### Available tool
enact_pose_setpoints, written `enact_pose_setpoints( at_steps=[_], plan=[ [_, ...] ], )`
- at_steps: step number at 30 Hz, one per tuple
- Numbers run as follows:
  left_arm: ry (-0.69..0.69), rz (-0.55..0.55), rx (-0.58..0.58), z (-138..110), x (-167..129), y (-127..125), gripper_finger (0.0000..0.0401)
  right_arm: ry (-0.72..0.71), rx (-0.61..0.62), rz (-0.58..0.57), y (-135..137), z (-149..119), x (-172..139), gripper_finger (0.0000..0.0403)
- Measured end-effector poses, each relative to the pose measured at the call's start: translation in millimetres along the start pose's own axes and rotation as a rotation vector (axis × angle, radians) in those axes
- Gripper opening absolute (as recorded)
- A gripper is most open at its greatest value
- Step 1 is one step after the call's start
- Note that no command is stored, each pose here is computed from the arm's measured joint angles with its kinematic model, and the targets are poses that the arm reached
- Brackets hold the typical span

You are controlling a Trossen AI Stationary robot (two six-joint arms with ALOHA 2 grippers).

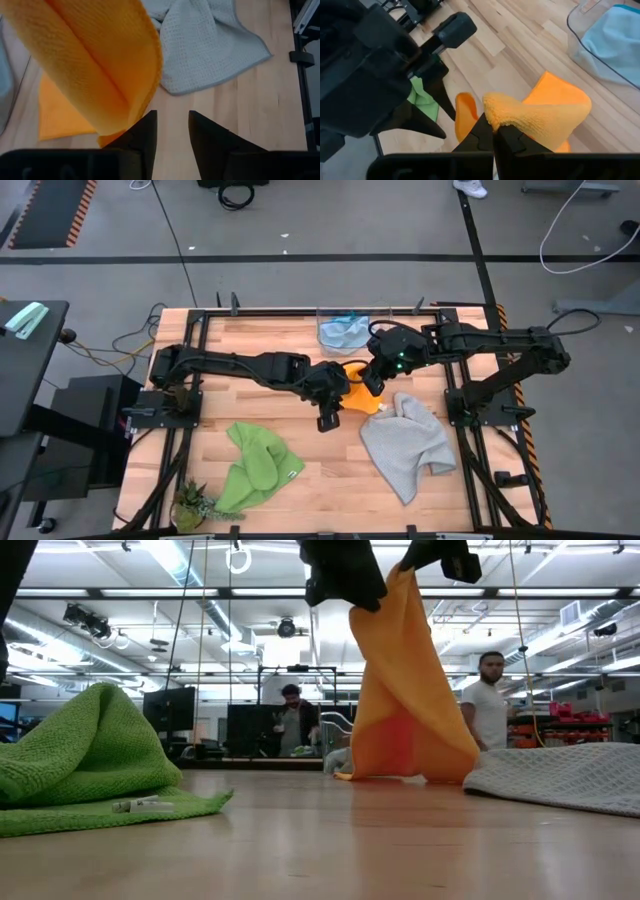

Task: Fold microfiber towels
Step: Fold the orange microfiber cloth

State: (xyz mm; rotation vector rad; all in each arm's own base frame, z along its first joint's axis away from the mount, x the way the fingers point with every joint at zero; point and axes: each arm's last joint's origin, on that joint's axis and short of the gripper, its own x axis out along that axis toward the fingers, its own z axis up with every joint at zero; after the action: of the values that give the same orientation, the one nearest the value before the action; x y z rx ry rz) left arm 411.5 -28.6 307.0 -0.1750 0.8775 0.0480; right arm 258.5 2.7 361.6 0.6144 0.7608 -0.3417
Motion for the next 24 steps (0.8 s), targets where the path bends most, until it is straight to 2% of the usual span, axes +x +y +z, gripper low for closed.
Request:
enact_pose_setpoints(
  at_steps=[14, 24],
  plan=[
    [0.024, 0.025, -0.048, -0.8, -12.1, 10.4, 0.0126, -0.002, -0.020, 0.001, 0.1, 0.2, 0.0, 0.0000],
    [-0.004, 0.049, -0.056, 5.8, -35.0, 16.3, 0.0132, -0.010, -0.022, 0.009, 0.9, 1.1, -0.2, 0.0000]
  ],
)
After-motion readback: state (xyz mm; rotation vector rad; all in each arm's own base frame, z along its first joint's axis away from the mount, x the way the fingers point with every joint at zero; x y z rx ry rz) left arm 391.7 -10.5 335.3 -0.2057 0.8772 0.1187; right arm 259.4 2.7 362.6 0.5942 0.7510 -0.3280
